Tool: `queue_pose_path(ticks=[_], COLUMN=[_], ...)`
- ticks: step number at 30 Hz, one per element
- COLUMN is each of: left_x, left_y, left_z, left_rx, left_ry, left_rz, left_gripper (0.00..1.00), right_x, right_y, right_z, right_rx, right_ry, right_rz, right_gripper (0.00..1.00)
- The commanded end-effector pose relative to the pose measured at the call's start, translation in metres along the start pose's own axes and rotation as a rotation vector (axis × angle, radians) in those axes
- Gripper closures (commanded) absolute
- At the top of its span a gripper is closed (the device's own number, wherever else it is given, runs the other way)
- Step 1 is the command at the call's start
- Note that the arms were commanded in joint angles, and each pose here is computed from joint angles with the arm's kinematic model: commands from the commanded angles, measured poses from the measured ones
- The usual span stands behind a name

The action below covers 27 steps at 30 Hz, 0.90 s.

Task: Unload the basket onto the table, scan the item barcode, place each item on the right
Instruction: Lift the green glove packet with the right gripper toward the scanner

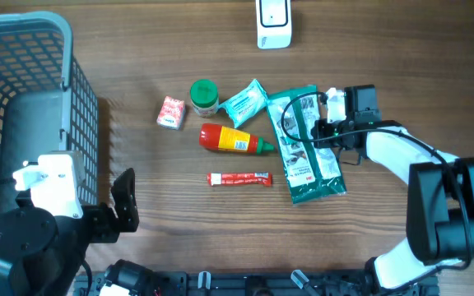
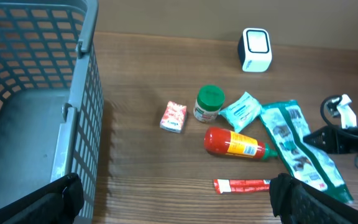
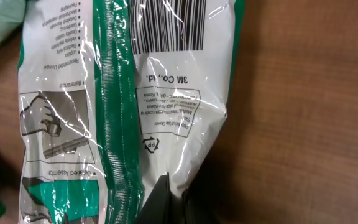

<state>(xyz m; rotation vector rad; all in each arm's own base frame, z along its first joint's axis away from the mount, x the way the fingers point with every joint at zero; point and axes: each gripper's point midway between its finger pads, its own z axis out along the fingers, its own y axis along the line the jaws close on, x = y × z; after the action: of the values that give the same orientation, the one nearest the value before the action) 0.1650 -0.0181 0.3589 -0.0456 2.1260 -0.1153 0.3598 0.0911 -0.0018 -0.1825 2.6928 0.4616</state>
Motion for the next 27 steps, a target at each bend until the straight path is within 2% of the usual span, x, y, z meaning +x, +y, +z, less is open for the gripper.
queue_pose_path(ticks=[1, 6, 12, 16, 20, 27], left_x=[0.000, 0.000, 0.000, 0.000, 0.000, 0.000], left_y=[-0.002, -0.002, -0.002, -0.002, -0.002, -0.002], left_z=[0.001, 0.001, 0.001, 0.001, 0.001, 0.001], left_rx=[0.010, 0.010, 0.010, 0.010, 0.010, 0.010], left_ry=[0.003, 0.003, 0.003, 0.003, 0.003, 0.003], left_rz=[0.010, 0.010, 0.010, 0.010, 0.010, 0.010], left_gripper=[0.00, 0.00, 0.00, 0.00, 0.00, 0.00], right_x=[-0.011, -0.051, -0.076, -0.085, -0.085, -0.082], right_y=[0.007, 0.033, 0.077, 0.115, 0.131, 0.142], right_z=[-0.030, -0.089, -0.131, -0.163, -0.197, -0.231], right_rx=[0.033, -0.004, -0.179, -0.385, -0.505, -0.505], right_ry=[-0.035, -0.185, -0.303, -0.378, -0.404, -0.347], right_rz=[-0.114, -0.246, -0.401, -0.571, -0.676, -0.720], right_gripper=[0.96, 0.96, 0.96, 0.96, 0.96, 0.96])
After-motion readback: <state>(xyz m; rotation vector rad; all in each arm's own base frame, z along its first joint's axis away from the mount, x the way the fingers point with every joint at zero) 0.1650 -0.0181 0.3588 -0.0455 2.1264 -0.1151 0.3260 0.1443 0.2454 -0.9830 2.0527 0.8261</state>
